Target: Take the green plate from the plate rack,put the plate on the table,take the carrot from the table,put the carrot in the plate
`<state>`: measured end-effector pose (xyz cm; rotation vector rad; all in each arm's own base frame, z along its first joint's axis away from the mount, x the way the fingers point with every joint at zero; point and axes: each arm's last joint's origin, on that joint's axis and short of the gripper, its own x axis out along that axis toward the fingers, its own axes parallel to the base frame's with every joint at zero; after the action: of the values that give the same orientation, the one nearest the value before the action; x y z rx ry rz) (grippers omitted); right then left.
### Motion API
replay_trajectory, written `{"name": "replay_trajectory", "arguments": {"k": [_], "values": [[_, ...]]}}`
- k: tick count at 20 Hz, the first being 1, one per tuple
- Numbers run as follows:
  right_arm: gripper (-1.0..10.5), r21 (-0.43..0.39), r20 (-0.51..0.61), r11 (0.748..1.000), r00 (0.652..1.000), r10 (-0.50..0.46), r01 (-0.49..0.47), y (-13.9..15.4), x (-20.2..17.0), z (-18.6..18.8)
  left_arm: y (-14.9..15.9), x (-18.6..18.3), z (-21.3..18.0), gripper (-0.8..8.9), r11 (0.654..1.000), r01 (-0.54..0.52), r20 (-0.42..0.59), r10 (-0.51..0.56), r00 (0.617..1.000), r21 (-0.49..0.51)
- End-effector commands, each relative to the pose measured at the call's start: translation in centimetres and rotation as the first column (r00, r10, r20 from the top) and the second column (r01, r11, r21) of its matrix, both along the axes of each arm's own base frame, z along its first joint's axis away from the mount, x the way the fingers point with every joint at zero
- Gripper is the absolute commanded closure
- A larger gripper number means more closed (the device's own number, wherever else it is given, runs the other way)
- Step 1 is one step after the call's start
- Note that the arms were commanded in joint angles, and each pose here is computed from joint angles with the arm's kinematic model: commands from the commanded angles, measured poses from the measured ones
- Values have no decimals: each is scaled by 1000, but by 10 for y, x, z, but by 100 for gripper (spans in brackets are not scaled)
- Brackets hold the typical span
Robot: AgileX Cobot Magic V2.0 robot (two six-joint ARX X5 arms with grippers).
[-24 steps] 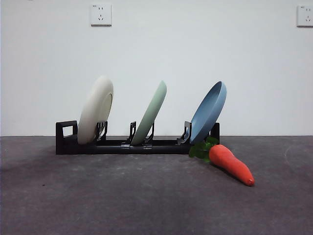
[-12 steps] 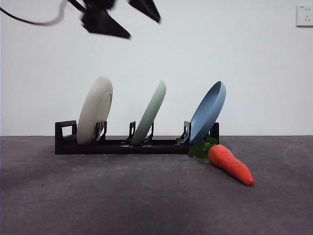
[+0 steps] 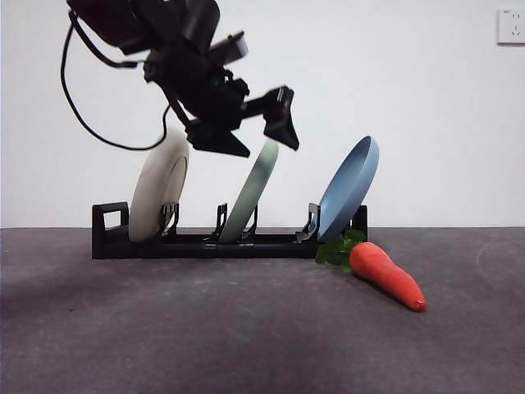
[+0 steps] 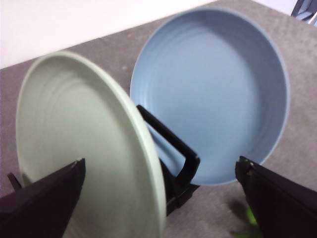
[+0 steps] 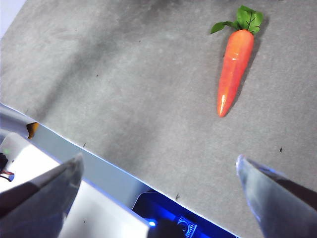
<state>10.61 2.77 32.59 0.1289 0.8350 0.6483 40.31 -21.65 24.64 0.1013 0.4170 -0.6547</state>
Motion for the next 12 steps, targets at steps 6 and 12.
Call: {"name": "replay_trajectory", "arguments": {"k": [6,12], "values": [[317,0,6,1000,1000,-2,2,0,0,1,-7,1,-11,614,999,-3,15,2,1000,55],[317,0,6,1000,1000,-1,1,0,0,1,-7,0,-14,822,998,1,-11,0,1000,67]]}}
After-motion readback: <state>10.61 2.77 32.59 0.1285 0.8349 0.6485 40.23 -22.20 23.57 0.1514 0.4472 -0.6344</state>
